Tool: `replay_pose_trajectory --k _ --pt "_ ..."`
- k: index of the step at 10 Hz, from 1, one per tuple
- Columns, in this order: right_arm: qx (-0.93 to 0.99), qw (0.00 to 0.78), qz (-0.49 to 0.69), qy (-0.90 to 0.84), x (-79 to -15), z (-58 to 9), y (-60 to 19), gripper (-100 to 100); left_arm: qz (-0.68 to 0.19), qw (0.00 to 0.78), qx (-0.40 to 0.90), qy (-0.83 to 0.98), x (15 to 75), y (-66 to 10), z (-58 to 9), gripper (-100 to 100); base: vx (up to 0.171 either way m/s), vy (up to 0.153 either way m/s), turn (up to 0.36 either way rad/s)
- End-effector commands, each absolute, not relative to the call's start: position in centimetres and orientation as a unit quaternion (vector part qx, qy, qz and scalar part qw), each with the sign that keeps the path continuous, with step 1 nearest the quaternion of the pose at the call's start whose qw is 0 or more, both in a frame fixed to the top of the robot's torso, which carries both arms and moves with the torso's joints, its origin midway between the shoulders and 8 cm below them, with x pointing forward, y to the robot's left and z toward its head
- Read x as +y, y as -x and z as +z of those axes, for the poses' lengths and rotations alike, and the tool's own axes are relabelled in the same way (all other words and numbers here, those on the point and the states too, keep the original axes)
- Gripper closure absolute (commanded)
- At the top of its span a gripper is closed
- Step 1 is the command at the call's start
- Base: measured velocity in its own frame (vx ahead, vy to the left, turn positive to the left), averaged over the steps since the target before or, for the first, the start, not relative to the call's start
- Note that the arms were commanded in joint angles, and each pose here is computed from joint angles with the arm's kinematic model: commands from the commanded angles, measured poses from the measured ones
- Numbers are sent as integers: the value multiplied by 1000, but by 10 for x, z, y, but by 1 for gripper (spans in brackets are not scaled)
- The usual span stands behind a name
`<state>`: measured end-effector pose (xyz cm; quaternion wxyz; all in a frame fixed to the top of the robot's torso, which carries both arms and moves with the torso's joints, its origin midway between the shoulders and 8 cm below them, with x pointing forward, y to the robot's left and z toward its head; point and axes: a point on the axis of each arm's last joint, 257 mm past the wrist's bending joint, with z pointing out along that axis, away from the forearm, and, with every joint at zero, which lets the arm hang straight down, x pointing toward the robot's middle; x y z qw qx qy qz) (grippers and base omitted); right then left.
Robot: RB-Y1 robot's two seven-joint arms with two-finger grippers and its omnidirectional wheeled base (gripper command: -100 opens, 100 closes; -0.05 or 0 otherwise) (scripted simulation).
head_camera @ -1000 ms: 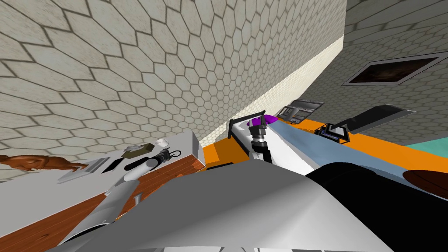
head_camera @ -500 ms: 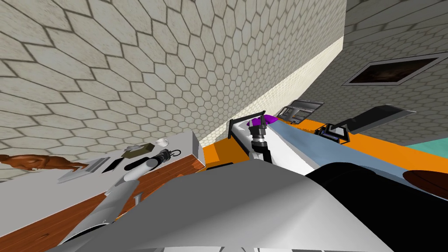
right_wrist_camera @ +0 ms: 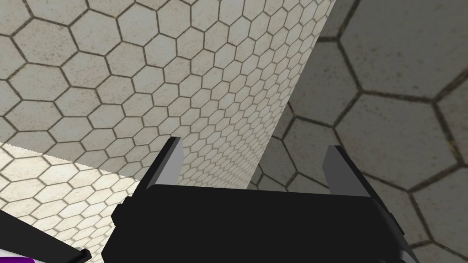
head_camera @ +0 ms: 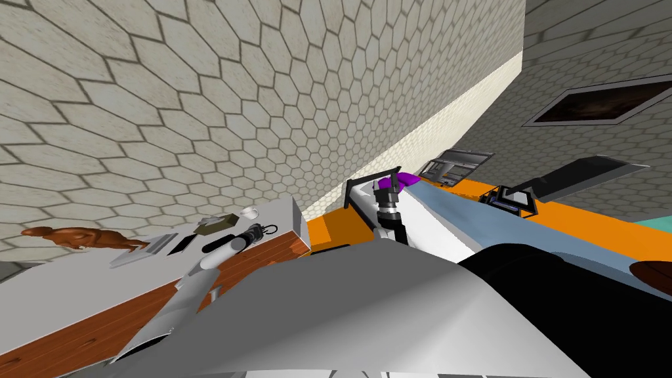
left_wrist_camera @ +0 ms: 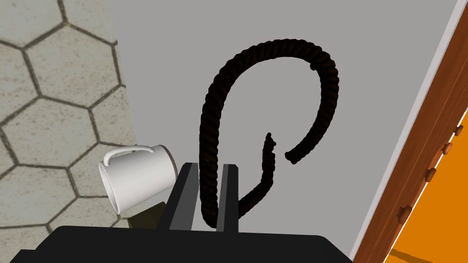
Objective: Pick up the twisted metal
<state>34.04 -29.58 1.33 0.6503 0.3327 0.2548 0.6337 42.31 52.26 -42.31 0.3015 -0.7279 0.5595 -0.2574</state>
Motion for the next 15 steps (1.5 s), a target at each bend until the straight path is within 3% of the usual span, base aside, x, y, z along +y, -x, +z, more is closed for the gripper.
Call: replay_pose_trajectory --k 1,8,15 --pt "255 650 634 -333 -296 13 -340 0 -259 271 563 737 491 -410 -443 100 39 82 110" --pt "255 650 634 -333 -296 13 -340 0 -264 273 596 707 439 -418 -444 100 9 54 28" --pt "255 650 634 -333 -296 13 -340 0 -282 246 610 698 344 -409 -447 100 15 74 59"
